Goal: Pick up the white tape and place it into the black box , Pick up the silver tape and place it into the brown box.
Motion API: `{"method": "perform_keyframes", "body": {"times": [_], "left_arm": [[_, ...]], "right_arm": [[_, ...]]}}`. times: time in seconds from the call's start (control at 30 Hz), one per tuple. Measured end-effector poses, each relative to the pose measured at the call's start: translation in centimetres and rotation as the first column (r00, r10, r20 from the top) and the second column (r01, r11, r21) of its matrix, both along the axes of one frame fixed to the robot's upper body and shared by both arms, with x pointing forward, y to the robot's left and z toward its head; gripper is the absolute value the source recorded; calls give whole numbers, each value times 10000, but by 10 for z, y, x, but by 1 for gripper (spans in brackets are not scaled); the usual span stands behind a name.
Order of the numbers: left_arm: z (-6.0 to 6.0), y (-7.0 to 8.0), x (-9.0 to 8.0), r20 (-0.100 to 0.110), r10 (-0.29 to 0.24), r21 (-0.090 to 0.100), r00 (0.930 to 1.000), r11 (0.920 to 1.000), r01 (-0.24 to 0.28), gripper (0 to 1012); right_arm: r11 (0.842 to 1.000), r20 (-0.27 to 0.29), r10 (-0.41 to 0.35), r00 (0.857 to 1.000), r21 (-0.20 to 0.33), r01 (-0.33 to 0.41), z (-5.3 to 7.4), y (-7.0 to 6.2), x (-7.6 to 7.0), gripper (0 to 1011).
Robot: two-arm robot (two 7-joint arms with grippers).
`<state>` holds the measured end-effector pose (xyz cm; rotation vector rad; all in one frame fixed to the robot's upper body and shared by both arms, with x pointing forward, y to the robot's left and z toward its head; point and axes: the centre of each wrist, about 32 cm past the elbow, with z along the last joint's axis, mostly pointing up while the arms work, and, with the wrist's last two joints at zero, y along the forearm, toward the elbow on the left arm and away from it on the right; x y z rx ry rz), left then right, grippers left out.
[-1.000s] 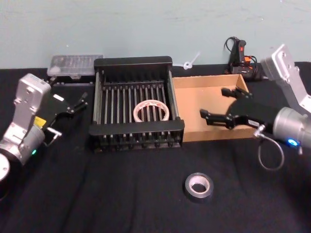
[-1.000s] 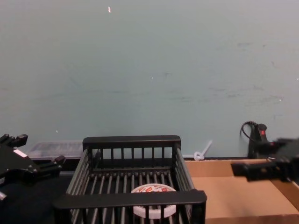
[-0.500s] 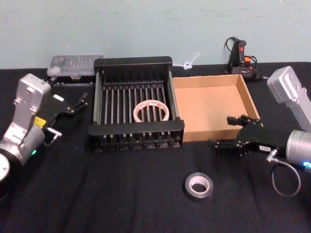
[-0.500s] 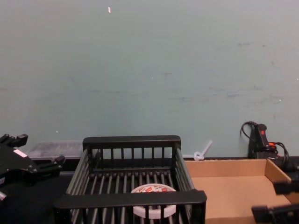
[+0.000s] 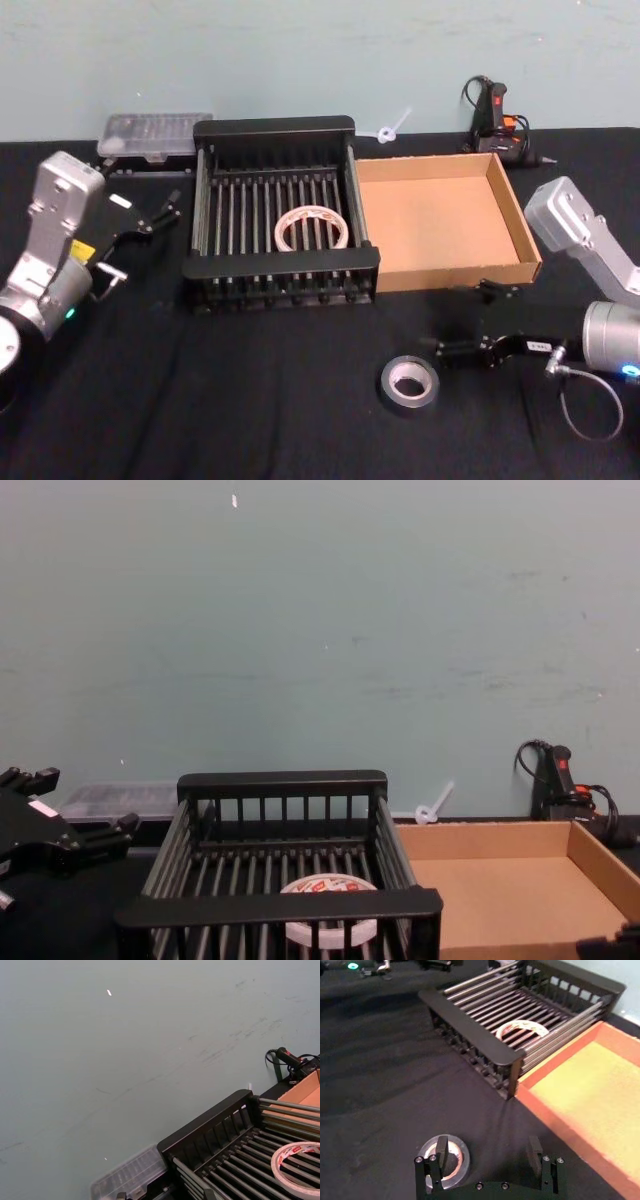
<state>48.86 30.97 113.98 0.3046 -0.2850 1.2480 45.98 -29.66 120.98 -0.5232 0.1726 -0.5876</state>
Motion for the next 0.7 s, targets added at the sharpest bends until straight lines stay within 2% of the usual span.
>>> {"method": "perform_keyframes", "body": {"times": [0.33,0.7], "left_arm": [[0,0,0,1,-1,0,10000,10000,1,1001],[0,0,0,1,-1,0,10000,10000,1,1001]], "right_arm": [[9990,-516,368,9980,-253,-381,-5,3,4,1000],[9967,-846,560,9948,-544,-607,-9,7,8,1000]]}}
